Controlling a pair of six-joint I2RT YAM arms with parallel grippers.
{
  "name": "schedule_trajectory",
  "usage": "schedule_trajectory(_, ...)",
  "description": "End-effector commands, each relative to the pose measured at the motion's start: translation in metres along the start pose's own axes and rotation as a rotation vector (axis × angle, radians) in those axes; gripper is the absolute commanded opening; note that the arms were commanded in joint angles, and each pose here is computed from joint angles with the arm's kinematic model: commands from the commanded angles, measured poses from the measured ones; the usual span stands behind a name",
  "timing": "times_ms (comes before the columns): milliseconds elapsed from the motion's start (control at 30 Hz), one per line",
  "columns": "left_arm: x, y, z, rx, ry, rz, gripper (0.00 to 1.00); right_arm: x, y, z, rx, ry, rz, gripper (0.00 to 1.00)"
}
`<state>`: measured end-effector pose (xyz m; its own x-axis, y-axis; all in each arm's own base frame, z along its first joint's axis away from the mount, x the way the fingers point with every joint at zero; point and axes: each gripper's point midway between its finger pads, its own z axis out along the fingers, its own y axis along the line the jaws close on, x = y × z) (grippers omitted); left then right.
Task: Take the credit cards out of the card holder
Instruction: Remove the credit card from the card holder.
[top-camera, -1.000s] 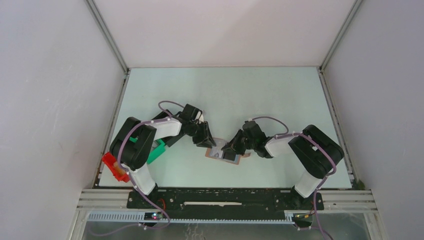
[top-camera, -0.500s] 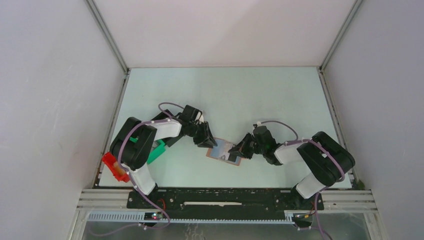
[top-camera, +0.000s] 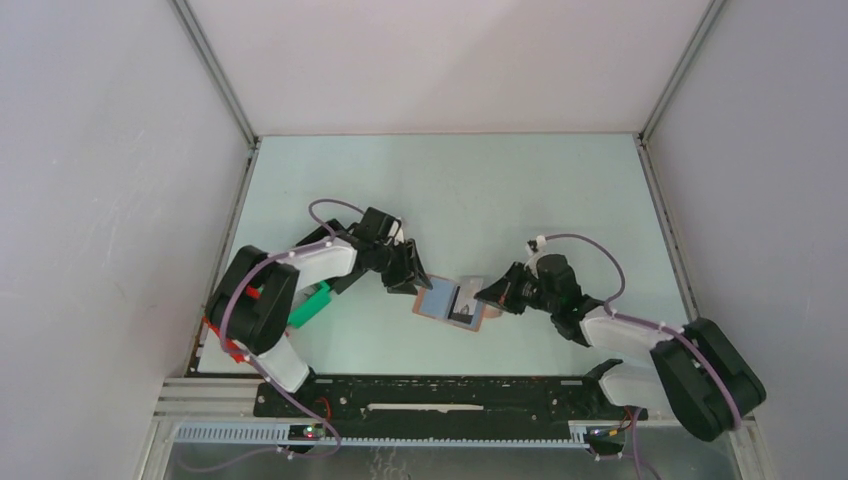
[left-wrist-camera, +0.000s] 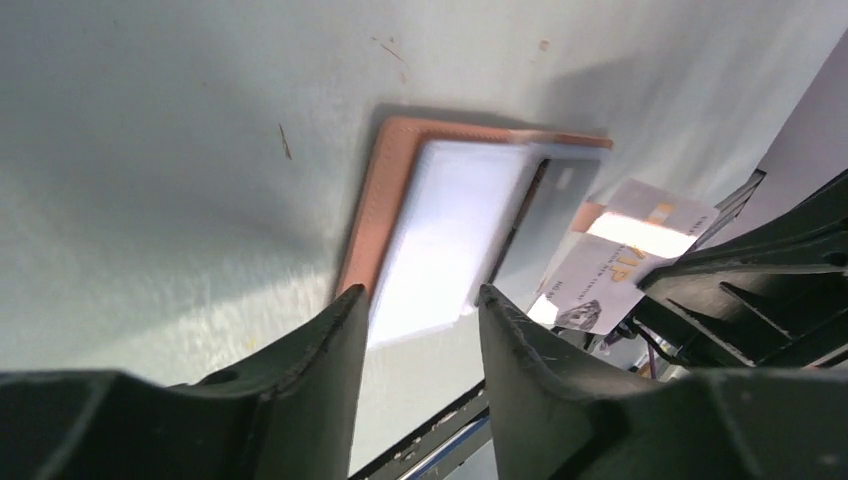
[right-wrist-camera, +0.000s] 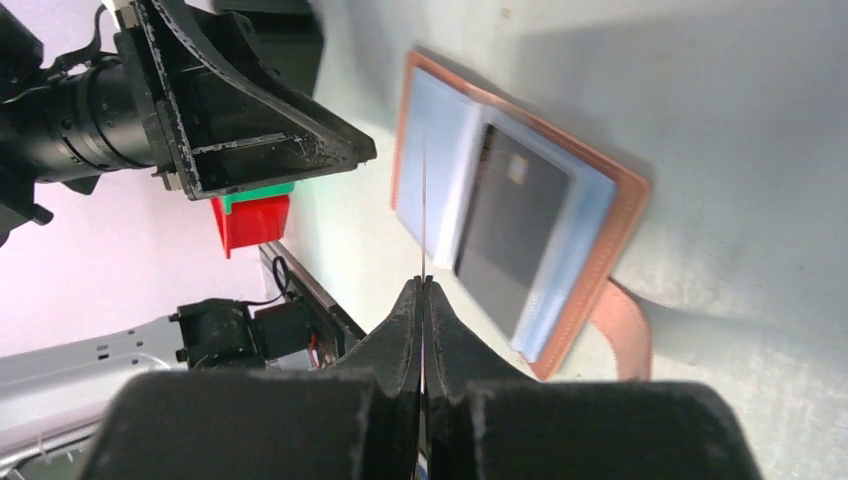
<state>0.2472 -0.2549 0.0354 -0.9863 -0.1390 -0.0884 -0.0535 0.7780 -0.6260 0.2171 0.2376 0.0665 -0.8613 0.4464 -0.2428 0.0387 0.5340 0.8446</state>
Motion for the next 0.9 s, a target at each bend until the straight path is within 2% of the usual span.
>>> schedule_trajectory(0, -0.006, -0.023, -0.034, 0.028, -0.072, 0.099, 0.53, -0.019, 0.033, -0.013, -0.088, -0.05, -0.136, 0.0)
schedule_trajectory(133, -0.004, -0.05, -0.054, 0.126, -0.074, 0.148, 0.56, -0.025, 0.062, -0.023, -0.193, -0.055, -0.177, 0.0)
schedule_trajectory(267, 0.014, -0.084, -0.069, 0.326, 0.006, 0.198, 0.58, -0.027, 0.088, -0.033, -0.305, -0.045, -0.187, 0.0)
schedule_trajectory(500, 0.023, -0.113, -0.088, 0.533, 0.03, 0.213, 0.63, -0.019, 0.114, -0.041, -0.438, 0.029, -0.185, 0.0)
schedule_trajectory(867, 0.031, -0.122, -0.097, 0.608, 0.041, 0.23, 0.64, -0.023, 0.135, -0.044, -0.534, 0.043, -0.134, 0.0)
